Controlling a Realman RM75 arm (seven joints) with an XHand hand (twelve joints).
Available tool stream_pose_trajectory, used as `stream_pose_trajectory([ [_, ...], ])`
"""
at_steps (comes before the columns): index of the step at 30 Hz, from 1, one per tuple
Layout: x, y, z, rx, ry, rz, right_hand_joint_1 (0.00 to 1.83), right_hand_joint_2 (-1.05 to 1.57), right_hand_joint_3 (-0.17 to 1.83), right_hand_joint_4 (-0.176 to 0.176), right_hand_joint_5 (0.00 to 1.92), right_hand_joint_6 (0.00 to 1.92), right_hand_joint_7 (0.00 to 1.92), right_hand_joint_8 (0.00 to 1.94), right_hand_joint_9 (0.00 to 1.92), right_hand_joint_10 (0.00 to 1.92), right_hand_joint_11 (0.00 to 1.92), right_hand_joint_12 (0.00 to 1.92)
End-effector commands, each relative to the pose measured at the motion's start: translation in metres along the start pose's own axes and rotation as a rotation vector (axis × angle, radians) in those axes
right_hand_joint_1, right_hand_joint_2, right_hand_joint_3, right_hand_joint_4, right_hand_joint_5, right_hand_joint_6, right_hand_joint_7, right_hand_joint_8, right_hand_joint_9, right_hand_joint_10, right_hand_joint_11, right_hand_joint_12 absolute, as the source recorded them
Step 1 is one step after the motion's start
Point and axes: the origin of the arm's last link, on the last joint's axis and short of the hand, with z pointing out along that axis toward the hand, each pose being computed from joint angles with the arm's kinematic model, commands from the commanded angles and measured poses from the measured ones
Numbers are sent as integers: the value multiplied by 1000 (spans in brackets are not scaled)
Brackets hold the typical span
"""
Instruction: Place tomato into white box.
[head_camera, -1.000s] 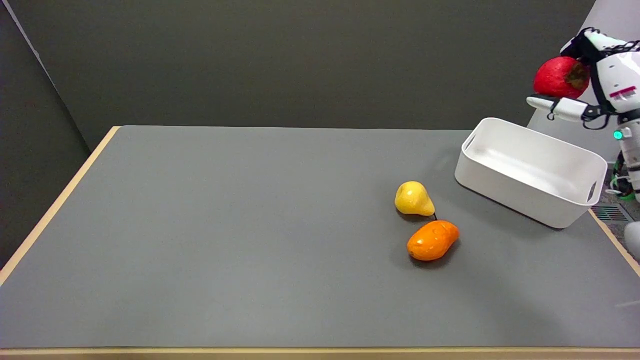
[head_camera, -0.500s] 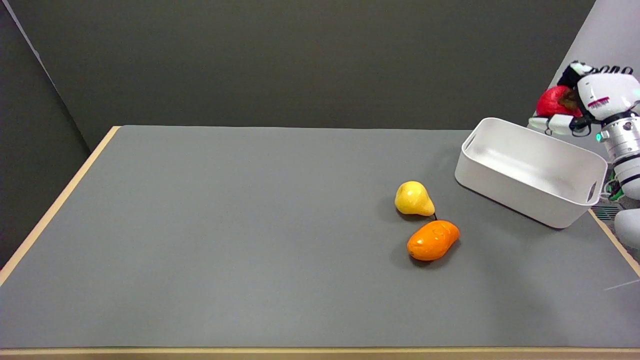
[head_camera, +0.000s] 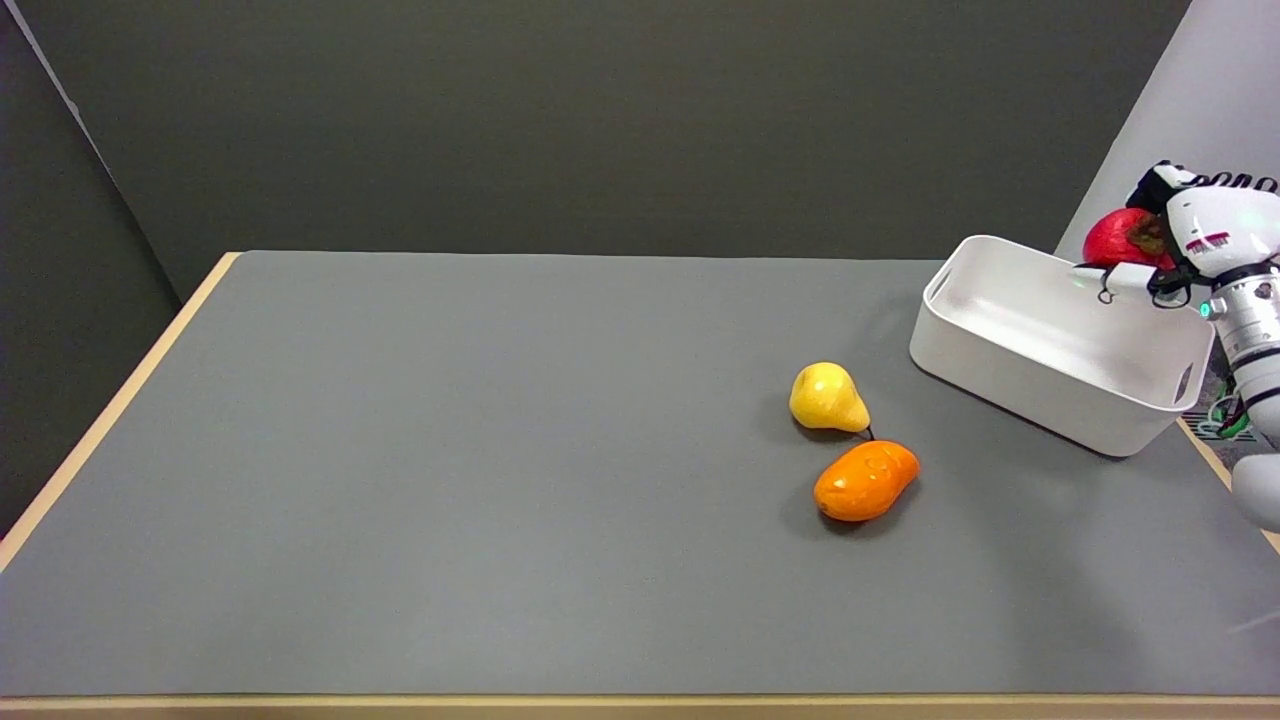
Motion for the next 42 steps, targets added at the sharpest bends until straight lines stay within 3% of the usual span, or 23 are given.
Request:
stream_pose_trajectory([
  [1, -3, -4, -34, 0, 21, 77, 1341, 1069, 334, -166, 610, 1626, 868, 1256, 721, 1441, 665, 1679],
  [12, -10, -5, -32, 15, -44, 67, 1337, 1148, 179, -175, 588, 1628, 846, 1265, 719, 1412, 689, 1553],
  [14, -10, -7, -32, 20, -41, 77, 1339, 1085, 307, -165, 605, 1624, 864, 1259, 715, 1445, 668, 1671],
  [18, -8, -11, -31, 26, -27, 92, 1337, 1108, 267, -166, 592, 1620, 861, 1270, 707, 1451, 667, 1657],
  [20, -7, -12, -31, 27, -23, 97, 1200, 1156, 222, -104, 569, 1602, 851, 1297, 780, 1309, 666, 1617],
  [23, -6, -16, -31, 33, -13, 109, 833, 1134, 366, 176, 633, 1562, 786, 1165, 745, 1328, 582, 1642],
  [25, -5, -20, -30, 37, -3, 125, 810, 1095, 428, 176, 613, 1522, 775, 1145, 743, 1325, 578, 1636],
  [27, -3, -23, -30, 33, 8, 175, 681, 741, 971, 176, 512, 1188, 736, 1087, 740, 1329, 578, 1622],
  [33, -4, -19, -34, 8, -2, 414, 628, 745, 956, 176, 490, 1139, 712, 1051, 721, 1297, 583, 1625],
  [42, 4, 5, -40, -52, 33, 524, 533, 747, 949, 176, 464, 1072, 691, 996, 696, 1258, 580, 1621],
])
